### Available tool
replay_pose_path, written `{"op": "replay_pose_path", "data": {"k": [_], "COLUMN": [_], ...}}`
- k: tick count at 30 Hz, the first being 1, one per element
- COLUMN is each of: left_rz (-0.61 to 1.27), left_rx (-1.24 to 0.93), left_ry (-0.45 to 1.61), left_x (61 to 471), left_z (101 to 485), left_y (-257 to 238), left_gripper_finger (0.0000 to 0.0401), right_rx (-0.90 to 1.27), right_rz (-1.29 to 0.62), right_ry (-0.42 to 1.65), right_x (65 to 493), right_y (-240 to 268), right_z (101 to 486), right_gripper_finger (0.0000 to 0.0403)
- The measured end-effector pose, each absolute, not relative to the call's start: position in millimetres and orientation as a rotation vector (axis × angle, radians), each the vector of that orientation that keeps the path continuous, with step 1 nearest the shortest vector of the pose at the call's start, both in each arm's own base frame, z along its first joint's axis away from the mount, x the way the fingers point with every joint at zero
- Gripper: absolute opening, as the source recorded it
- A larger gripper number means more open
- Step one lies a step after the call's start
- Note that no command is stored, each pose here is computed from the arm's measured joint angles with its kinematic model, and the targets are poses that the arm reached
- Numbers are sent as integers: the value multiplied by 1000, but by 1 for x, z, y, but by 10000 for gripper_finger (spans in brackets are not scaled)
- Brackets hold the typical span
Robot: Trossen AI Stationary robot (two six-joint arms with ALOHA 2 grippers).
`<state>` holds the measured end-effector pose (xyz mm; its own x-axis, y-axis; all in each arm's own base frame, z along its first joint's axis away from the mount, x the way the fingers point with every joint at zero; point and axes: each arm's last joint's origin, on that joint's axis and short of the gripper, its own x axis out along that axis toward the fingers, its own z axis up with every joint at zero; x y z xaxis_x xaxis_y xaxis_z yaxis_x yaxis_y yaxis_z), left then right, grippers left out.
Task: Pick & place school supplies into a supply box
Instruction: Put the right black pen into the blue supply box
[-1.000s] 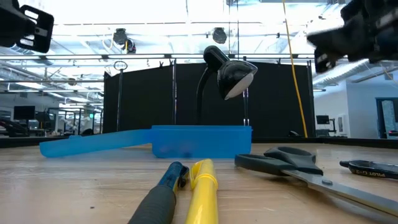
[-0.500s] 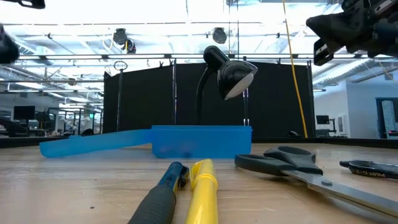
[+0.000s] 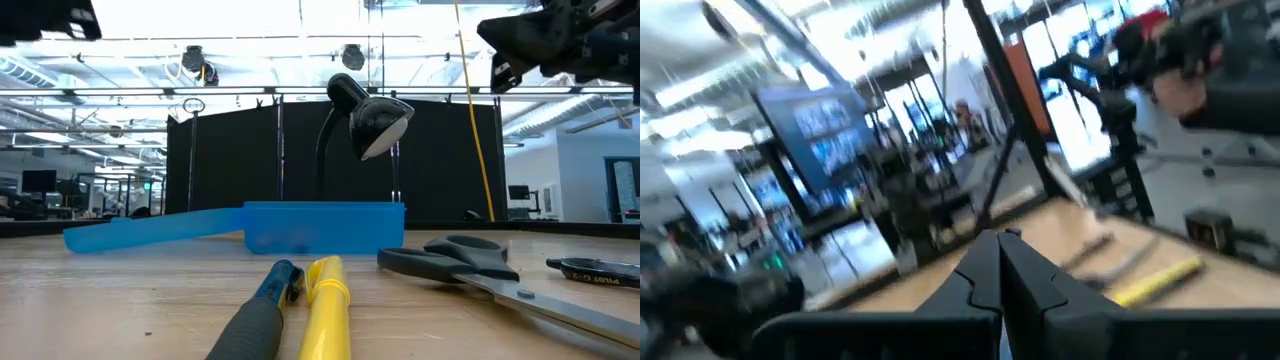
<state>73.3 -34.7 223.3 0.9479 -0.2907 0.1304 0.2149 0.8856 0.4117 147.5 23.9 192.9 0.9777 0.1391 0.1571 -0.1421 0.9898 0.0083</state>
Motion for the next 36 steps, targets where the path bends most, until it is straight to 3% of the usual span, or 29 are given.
{"op": "replay_pose_path", "data": {"k": [9, 12, 20, 27, 36], "left_rz": [-411, -472, -311, -119, -111], "left_rx": [260, 242, 205, 43, 52], "left_ry": [-5, -31, 12, 102, 105], "left_x": [95, 97, 102, 104, 106], "left_z": [183, 170, 163, 158, 158], "left_y": [-26, -26, -22, -17, -17], "left_gripper_finger": [0, 0, 4, 20, 23], "right_rx": [-34, -26, 107, 79, 349], "right_rz": [169, 157, 70, -74, -63], "right_ry": [-151, -112, 218, 536, 776], "right_x": [162, 167, 193, 217, 260], "right_y": [27, 28, 38, 104, 209], "right_z": [210, 215, 256, 311, 355], "right_gripper_finger": [0, 0, 0, 0, 0]}}
